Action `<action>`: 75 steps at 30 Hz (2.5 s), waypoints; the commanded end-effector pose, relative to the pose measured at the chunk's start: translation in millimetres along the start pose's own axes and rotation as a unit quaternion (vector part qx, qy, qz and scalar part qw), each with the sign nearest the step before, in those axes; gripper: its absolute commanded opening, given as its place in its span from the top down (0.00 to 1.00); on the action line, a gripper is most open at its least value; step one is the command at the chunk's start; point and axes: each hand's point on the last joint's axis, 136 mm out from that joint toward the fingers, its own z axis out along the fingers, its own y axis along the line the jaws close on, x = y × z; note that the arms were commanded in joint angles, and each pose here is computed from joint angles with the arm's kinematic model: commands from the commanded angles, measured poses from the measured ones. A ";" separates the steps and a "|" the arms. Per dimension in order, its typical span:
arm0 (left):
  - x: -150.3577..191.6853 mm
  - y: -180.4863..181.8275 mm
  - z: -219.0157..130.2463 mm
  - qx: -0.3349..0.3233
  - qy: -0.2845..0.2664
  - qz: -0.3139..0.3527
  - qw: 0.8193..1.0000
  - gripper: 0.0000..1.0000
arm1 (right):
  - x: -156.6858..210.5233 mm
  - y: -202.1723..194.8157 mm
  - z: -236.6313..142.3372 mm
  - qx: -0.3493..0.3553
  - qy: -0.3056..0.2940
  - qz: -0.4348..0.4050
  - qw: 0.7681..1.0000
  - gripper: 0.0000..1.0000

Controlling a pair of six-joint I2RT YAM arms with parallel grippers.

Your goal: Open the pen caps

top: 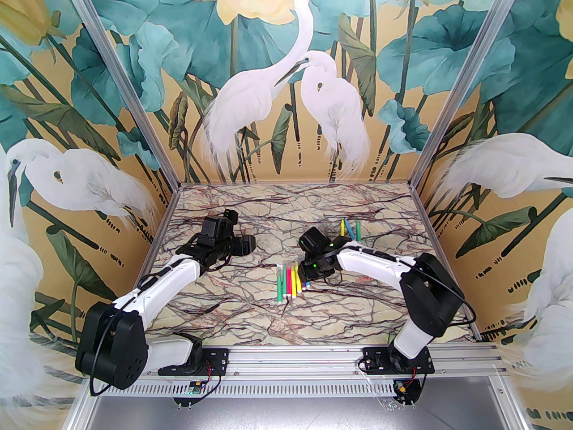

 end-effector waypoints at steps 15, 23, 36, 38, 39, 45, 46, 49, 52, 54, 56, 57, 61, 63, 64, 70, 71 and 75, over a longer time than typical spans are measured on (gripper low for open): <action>-3.1 4.4 -1.3 -0.007 -0.015 0.001 1.000 0.23 | -8.4 -16.5 31.6 0.053 0.007 0.024 0.998 0.61; -4.5 2.9 -1.0 -0.003 -0.016 -0.001 1.000 0.23 | -3.9 -50.0 21.8 0.152 0.019 0.012 0.988 0.63; -5.2 2.9 0.1 -0.003 -0.015 -0.001 1.000 0.23 | -12.7 -42.9 36.2 0.138 0.025 -0.020 0.990 0.65; -5.8 2.3 -0.1 -0.002 -0.016 -0.001 1.000 0.23 | -15.2 -40.9 38.5 0.133 0.024 -0.023 0.991 0.65; -6.2 2.3 -0.2 -0.002 -0.016 -0.001 1.000 0.23 | -16.5 -39.8 40.3 0.131 0.024 -0.024 0.991 0.66; -7.5 0.9 -2.5 0.000 -0.018 0.000 1.000 0.23 | -16.5 -40.6 48.8 0.126 0.032 -0.027 0.991 0.72; -7.5 0.7 -2.6 0.001 -0.018 -0.001 1.000 0.23 | -16.8 -41.8 49.8 0.125 0.033 -0.026 0.991 0.72; -7.7 -0.4 -2.5 0.004 -0.018 -0.001 1.000 0.23 | -17.4 -45.5 51.1 0.120 0.033 -0.021 0.992 0.74; -6.5 -1.7 -1.9 0.009 -0.016 0.000 1.000 0.23 | -17.6 -48.7 51.7 0.114 0.034 -0.019 0.993 0.75; -5.2 -4.8 -1.4 0.018 -0.013 0.001 1.000 0.23 | -18.0 -50.4 50.1 0.113 0.034 -0.021 0.993 0.77; -4.7 -9.7 -1.1 0.032 -0.012 0.003 0.999 0.23 | -18.6 -50.0 48.0 0.110 0.032 -0.024 0.993 0.77; -4.2 -12.6 -0.4 0.041 -0.011 0.004 0.999 0.23 | -20.0 -48.7 45.1 0.106 0.028 -0.025 0.994 0.77; -4.1 -22.7 3.8 0.073 -0.011 0.000 0.997 0.23 | -24.3 -42.8 33.2 0.089 0.008 -0.030 0.996 0.80; -4.3 -30.0 7.3 0.095 -0.008 -0.008 0.995 0.24 | -26.9 -39.8 26.8 0.079 -0.004 -0.030 0.996 0.82; -4.3 -35.4 9.2 0.112 -0.006 -0.013 0.994 0.24 | -28.8 -38.1 23.3 0.073 -0.012 -0.031 0.997 0.83; -8.4 -58.8 22.2 0.180 -0.002 -0.045 0.983 0.28 | -34.1 -33.0 6.7 0.053 -0.039 -0.035 0.997 0.84; -8.7 -61.1 23.7 0.185 -0.001 -0.047 0.982 0.28 | -34.6 -32.7 4.5 0.051 -0.042 -0.036 0.997 0.84; -7.7 -74.4 28.8 0.206 0.010 -0.045 0.978 0.29 | -39.3 -27.8 -7.6 0.028 -0.064 -0.039 0.997 0.87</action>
